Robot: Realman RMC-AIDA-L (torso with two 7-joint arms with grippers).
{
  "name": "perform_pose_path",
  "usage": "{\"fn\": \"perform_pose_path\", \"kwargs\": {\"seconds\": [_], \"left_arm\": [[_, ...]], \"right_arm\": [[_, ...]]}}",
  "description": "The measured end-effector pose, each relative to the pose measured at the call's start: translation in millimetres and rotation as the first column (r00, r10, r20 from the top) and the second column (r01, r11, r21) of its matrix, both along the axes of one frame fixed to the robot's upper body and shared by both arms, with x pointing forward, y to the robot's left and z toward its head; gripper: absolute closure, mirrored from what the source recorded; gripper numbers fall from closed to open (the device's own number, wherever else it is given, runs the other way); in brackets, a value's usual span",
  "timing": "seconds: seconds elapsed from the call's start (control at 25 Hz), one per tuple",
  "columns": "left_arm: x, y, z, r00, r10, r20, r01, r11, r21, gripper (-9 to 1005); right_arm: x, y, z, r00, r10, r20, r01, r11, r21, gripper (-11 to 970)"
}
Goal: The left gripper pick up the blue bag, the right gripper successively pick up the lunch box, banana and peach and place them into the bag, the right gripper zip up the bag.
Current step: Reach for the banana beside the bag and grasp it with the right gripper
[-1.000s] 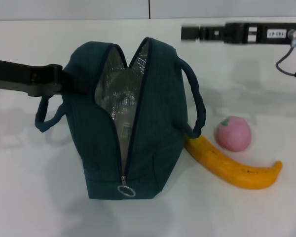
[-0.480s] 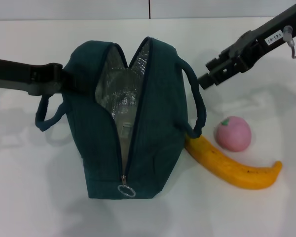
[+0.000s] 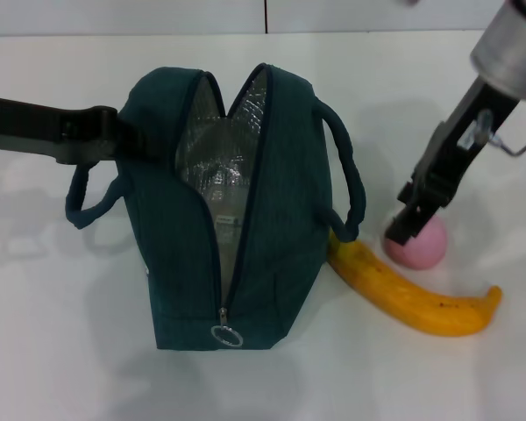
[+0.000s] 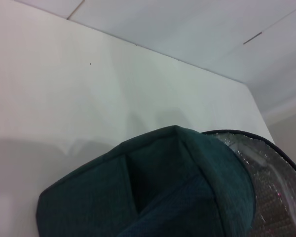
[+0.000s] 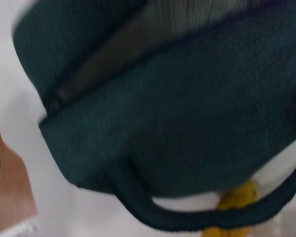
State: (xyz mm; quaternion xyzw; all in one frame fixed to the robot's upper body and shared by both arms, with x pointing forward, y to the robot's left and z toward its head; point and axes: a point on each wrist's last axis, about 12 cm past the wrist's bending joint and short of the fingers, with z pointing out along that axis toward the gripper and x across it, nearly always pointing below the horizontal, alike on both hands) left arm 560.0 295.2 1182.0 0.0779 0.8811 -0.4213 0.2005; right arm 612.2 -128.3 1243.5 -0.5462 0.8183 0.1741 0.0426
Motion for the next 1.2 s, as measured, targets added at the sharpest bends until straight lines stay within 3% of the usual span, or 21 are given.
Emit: {"fn": "perform_pose_path", "kwargs": {"seconds": [0.28,1.2], "left_arm": [[0.1,-1,-0.8,1.000,0.002,0.001,-0.002,1.000,-0.003,957],[0.0,-3,-2.2,1.000,0.001,-0.002,-0.001,1.000,-0.009,957]], "right_arm": [[-6.7,13,-26.0,1.000,0.003,-0.001,-0.003,0.990,-0.142,339],[-11.0,27,-64.1,1.000,-0.008,-0.027,0.004,0.989,-0.145,361]]}}
